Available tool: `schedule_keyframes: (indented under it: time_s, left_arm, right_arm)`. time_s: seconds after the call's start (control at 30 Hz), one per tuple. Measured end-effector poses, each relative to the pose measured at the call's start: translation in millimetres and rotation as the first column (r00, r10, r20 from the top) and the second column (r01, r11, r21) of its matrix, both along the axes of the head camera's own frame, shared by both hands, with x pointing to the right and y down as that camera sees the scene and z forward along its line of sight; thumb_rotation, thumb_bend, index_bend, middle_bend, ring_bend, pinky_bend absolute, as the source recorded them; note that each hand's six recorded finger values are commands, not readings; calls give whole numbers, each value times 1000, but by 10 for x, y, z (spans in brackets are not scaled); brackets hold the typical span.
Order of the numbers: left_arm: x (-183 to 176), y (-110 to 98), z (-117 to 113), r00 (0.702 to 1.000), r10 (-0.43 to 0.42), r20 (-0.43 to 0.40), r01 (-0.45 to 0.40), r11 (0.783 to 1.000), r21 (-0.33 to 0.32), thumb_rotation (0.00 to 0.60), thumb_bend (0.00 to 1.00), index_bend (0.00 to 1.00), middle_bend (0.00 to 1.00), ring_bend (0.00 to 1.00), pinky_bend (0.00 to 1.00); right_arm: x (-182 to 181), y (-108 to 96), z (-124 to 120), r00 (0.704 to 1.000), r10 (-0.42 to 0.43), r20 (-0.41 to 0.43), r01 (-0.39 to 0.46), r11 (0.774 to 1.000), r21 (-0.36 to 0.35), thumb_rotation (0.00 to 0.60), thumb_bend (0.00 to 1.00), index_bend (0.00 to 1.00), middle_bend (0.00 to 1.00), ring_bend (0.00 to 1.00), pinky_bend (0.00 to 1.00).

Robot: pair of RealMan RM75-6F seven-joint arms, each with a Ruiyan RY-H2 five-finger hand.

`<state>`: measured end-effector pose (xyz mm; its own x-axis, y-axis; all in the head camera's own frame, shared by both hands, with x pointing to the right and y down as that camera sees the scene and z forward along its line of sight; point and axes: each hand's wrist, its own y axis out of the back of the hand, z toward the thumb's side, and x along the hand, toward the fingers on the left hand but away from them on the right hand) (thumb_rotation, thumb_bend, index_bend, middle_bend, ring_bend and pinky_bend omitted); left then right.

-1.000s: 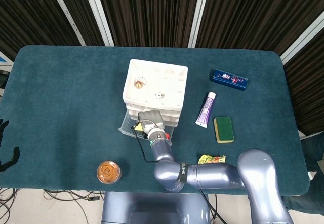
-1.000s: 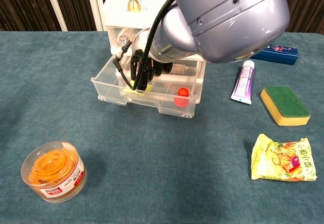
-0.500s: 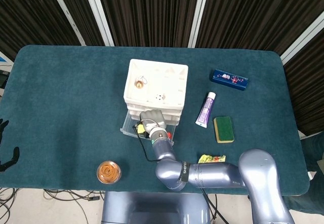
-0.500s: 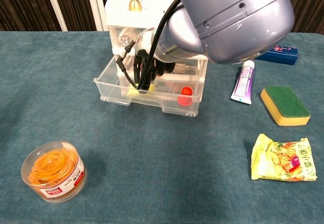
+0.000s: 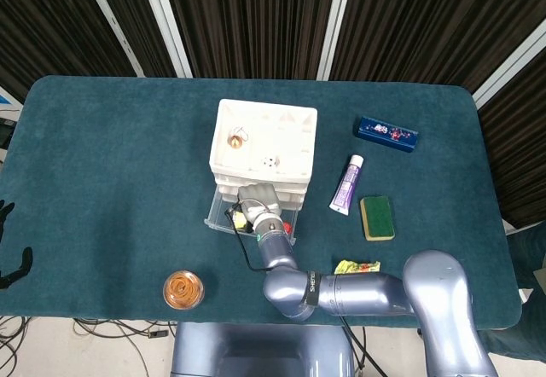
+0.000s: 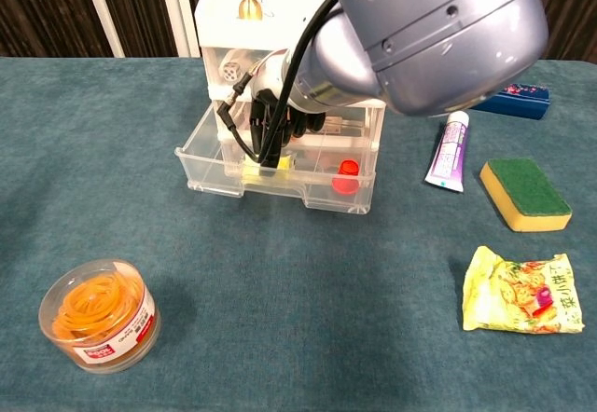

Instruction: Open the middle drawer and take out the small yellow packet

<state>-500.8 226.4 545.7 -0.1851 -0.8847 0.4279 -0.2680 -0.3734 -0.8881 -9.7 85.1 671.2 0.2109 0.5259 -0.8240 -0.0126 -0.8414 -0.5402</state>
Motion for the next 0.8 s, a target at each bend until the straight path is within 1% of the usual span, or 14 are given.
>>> schedule_keyframes:
  time_s: [0.17, 0.3, 0.4, 0.57, 0.8]
  left_arm:
    - [-4, 0, -1, 1000, -2, 0, 2, 1000, 0, 600, 458, 49, 27, 31, 0]
    - [-2, 0, -1, 1000, -1, 1, 1, 1000, 0, 600, 458, 49, 27, 31, 0]
    - [-3, 1, -1, 1000, -2, 1, 2, 1000, 0, 600, 458, 49, 27, 31, 0]
    - [-5, 0, 0, 1000, -4, 0, 4, 1000, -1, 600, 458, 49, 27, 31, 0]
    - [-6, 1, 0, 1000, -6, -1, 6, 1000, -1, 600, 458, 50, 27, 31, 0]
  right_arm:
    - [1, -8, -6, 1000, 7, 14, -7, 1000, 7, 600, 0, 612, 1000, 1000, 1000]
    - [0, -15, -11, 999, 17, 29, -17, 1000, 12, 600, 17, 619, 1000, 1000, 1000]
    - [4, -16, -14, 999, 21, 41, -22, 1000, 12, 600, 73, 619, 1000, 1000, 1000]
    - [20, -33, -38, 998, 32, 57, -33, 999, 12, 600, 198, 619, 1000, 1000, 1000]
    - [58, -50, -101, 996, 38, 81, -39, 999, 5, 600, 269, 619, 1000, 1000, 1000]
